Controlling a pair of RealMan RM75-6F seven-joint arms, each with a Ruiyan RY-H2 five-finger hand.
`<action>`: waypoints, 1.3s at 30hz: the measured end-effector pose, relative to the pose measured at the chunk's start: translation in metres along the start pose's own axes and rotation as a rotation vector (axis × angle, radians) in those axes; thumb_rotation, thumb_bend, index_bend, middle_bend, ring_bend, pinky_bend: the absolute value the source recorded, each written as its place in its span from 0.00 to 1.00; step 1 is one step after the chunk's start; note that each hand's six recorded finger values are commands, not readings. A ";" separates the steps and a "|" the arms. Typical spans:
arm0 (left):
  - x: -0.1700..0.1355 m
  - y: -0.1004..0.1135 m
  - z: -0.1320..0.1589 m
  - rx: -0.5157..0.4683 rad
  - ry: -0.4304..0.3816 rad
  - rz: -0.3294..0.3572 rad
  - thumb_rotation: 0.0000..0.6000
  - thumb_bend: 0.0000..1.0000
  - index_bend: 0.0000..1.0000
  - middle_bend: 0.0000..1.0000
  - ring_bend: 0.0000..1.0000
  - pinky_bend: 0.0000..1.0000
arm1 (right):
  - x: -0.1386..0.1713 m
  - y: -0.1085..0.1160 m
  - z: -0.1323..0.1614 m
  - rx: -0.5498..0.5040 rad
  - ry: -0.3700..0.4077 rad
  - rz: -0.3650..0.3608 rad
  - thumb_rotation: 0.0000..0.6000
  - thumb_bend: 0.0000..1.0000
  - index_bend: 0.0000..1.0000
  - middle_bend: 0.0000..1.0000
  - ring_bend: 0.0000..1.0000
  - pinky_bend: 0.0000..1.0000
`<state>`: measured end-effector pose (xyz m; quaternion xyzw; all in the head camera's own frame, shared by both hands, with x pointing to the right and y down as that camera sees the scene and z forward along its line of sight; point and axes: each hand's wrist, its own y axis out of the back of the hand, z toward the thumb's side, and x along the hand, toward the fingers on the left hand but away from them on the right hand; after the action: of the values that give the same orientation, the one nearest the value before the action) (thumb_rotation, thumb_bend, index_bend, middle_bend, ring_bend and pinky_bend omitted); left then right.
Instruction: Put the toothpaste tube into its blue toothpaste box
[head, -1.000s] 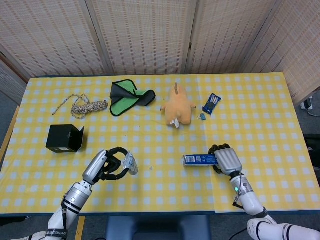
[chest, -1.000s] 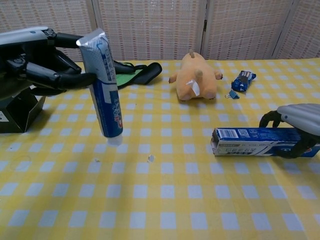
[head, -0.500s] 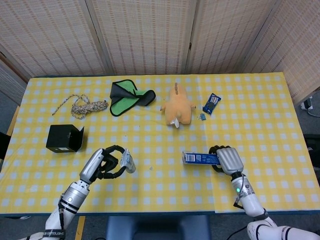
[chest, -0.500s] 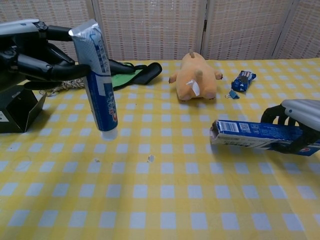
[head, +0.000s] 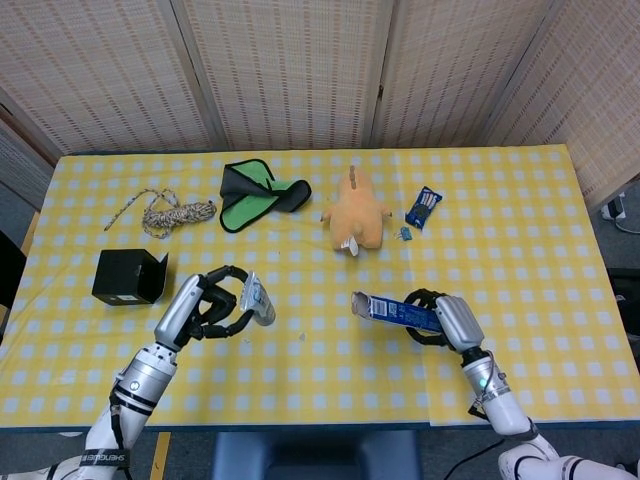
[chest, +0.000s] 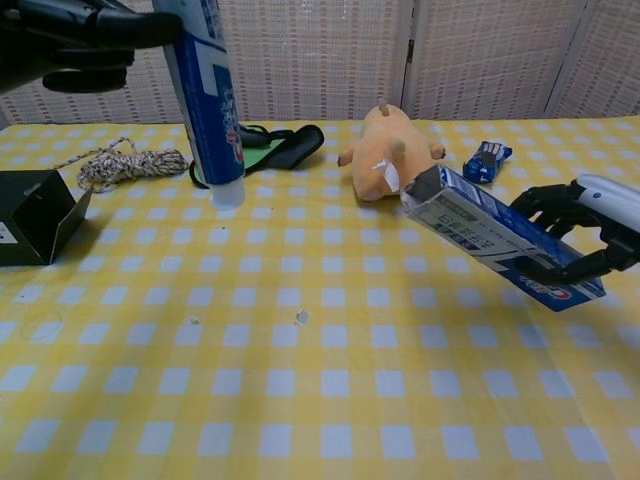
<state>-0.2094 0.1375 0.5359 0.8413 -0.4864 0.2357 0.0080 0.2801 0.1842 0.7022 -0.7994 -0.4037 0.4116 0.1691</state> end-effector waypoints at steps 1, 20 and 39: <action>0.001 0.000 0.007 -0.006 -0.009 0.001 1.00 0.44 1.00 1.00 1.00 1.00 | 0.000 -0.001 0.003 -0.032 0.013 -0.002 1.00 0.35 0.54 0.42 0.42 0.42; 0.017 -0.009 0.067 -0.048 -0.085 -0.007 1.00 0.44 1.00 1.00 1.00 1.00 | -0.006 -0.035 0.043 -0.284 0.114 0.036 1.00 0.35 0.54 0.41 0.42 0.42; 0.026 -0.041 0.082 -0.032 -0.119 -0.046 1.00 0.44 1.00 1.00 1.00 1.00 | -0.017 -0.067 0.071 -0.468 0.178 0.058 1.00 0.35 0.54 0.41 0.41 0.42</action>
<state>-0.1327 0.1175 0.4823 0.8645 -0.4703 0.1773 -0.0018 0.1842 0.2079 0.7080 -0.8611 -0.4483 0.2398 0.0023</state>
